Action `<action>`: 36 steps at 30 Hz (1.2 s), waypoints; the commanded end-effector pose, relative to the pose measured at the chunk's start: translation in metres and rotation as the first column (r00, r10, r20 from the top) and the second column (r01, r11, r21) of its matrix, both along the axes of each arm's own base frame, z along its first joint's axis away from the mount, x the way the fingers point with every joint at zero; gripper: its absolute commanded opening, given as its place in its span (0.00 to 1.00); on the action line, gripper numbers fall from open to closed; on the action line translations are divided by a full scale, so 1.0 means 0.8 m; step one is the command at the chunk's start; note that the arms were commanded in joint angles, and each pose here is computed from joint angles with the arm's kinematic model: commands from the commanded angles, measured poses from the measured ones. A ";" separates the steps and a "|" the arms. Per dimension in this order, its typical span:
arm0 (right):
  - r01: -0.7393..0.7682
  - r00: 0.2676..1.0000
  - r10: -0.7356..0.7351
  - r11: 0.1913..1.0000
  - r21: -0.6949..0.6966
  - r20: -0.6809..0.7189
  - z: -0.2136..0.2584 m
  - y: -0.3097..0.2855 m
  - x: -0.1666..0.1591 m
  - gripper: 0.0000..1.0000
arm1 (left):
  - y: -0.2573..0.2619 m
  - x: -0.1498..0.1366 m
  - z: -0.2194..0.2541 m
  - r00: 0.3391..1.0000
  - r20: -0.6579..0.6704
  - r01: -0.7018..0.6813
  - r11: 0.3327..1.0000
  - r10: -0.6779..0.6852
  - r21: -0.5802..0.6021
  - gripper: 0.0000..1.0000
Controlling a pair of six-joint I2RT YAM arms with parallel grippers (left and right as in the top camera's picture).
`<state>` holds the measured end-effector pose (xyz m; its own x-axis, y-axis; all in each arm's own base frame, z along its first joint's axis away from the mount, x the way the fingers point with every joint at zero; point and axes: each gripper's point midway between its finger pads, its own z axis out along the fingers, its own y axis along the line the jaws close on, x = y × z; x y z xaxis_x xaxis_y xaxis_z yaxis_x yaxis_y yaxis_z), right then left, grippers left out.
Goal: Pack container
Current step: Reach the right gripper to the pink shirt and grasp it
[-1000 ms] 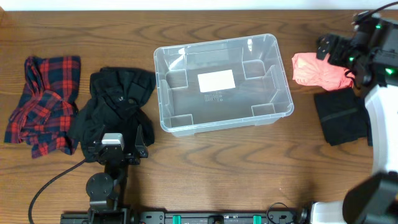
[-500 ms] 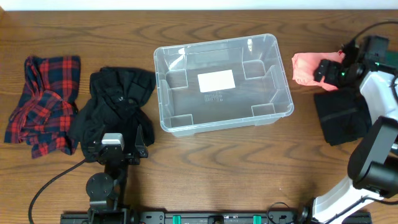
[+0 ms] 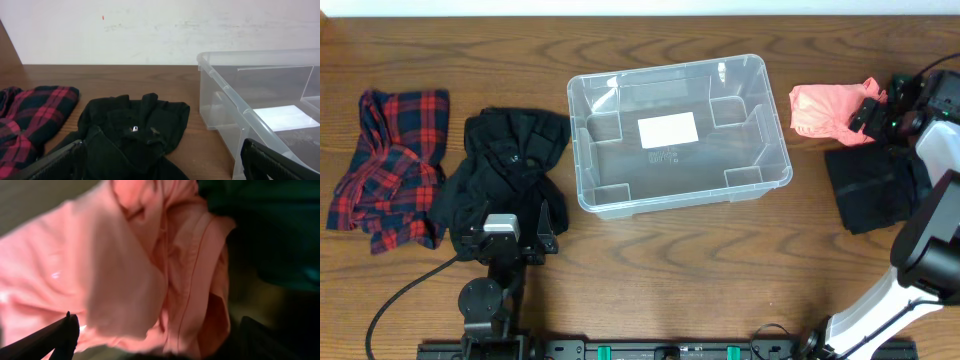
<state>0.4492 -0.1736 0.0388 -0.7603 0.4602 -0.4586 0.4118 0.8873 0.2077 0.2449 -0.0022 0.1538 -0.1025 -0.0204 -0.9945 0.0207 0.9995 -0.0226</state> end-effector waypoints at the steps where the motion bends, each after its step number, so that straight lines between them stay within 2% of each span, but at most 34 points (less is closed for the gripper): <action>1: -0.002 1.000 0.002 1.000 0.019 -0.009 -0.023 -0.003 0.006 0.99 | -0.002 -0.001 -0.020 0.999 -0.047 0.011 1.000 -0.011 -0.005 0.98; 13: -0.053 0.994 0.050 0.998 0.023 0.094 -0.040 -0.005 0.038 0.97 | -0.002 -0.001 -0.020 0.999 -0.047 0.011 1.000 -0.011 -0.005 0.98; 16: -0.073 0.990 0.068 0.997 0.036 0.127 -0.037 -0.001 0.046 0.85 | -0.002 -0.001 -0.020 0.999 -0.047 0.011 1.000 -0.011 -0.005 0.98; 24: -0.105 0.983 0.093 0.992 0.072 0.158 -0.032 0.009 0.051 0.11 | -0.002 -0.001 -0.020 0.999 -0.047 0.011 1.000 -0.011 -0.005 0.98; 25: -0.113 0.982 0.098 0.990 0.082 0.163 -0.031 0.012 0.052 0.05 | -0.002 -0.001 -0.020 0.999 -0.047 0.011 1.000 -0.011 -0.005 0.98; 26: -0.123 0.980 0.105 0.988 0.095 0.171 -0.030 0.016 0.053 0.01 | -0.002 -0.001 -0.020 0.999 -0.047 0.011 1.000 -0.011 -0.005 0.98; 31: -0.194 0.955 0.150 0.969 0.155 0.255 0.005 0.039 0.062 0.01 | -0.002 -0.001 -0.020 0.999 -0.047 0.011 1.000 -0.011 -0.005 0.98; 36: -0.226 0.935 0.180 0.966 0.124 0.306 0.062 0.061 0.065 0.01 | -0.002 -0.001 -0.020 0.999 -0.047 0.011 1.000 -0.011 -0.005 0.98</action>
<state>0.4895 -0.1475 0.0296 -0.7306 0.4289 -0.5313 0.2291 0.8870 0.4010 0.2449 -0.0022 0.1538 -0.1025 -0.0204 -0.9945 0.0207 0.9995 -0.0226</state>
